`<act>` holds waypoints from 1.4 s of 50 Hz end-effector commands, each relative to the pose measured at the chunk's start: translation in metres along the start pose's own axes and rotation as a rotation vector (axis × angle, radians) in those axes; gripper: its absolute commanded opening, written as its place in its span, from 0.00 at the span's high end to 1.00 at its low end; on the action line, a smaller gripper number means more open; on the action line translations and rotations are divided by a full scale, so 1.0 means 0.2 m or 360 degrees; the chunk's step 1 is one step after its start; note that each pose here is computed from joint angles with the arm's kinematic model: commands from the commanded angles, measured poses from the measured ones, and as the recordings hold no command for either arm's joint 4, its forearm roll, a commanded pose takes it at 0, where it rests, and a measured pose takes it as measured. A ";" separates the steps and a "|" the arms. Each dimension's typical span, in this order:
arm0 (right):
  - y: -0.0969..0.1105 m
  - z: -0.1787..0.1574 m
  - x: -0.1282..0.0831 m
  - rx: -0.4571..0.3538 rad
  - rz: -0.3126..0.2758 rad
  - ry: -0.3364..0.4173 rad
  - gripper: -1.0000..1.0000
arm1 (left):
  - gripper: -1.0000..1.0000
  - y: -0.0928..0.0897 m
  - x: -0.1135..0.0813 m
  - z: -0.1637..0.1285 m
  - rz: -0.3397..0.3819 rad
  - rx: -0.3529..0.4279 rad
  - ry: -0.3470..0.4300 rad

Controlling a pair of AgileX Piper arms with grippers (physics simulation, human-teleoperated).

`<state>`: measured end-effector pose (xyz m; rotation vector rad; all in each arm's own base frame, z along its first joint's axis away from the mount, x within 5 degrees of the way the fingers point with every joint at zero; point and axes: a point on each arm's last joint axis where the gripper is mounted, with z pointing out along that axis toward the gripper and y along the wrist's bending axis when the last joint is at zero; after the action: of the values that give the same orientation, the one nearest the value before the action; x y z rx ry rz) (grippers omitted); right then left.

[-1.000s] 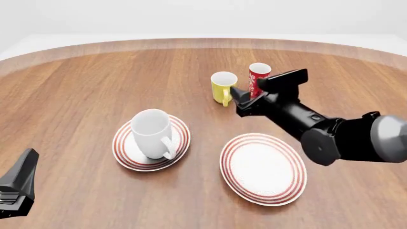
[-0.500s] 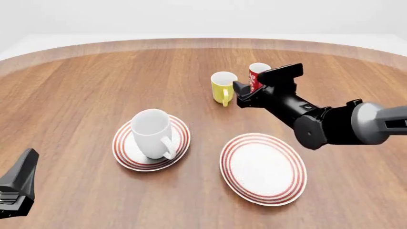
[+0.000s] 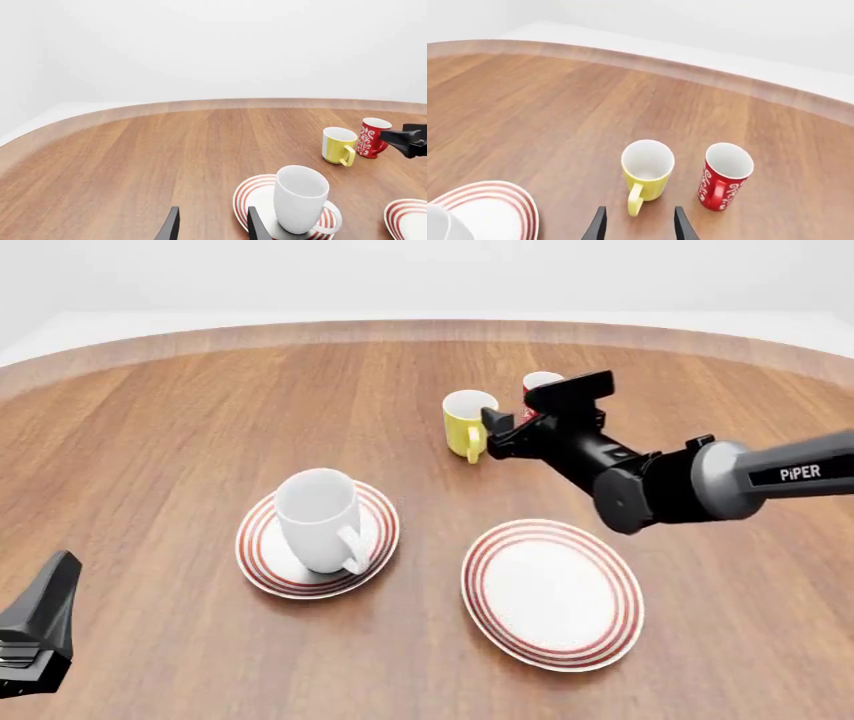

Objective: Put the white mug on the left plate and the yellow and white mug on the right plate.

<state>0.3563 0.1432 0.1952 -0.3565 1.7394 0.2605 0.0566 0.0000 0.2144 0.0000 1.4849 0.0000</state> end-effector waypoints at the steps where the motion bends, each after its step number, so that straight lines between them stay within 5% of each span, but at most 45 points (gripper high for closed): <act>1: -0.01 0.07 0.03 0.0009 0.0012 0.0006 0.00 | 0.00 0.00 0.00 0.00 0.0000 0.0000 0.0000; 70: 0.02 0.39 0.28 -0.0012 0.0021 0.0111 0.00 | 0.00 0.00 0.00 0.00 0.0000 0.0000 0.0000</act>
<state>0.4102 0.1683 0.1326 -0.3557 1.8035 0.2735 0.0566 0.0000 0.2144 0.0000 1.4849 0.0000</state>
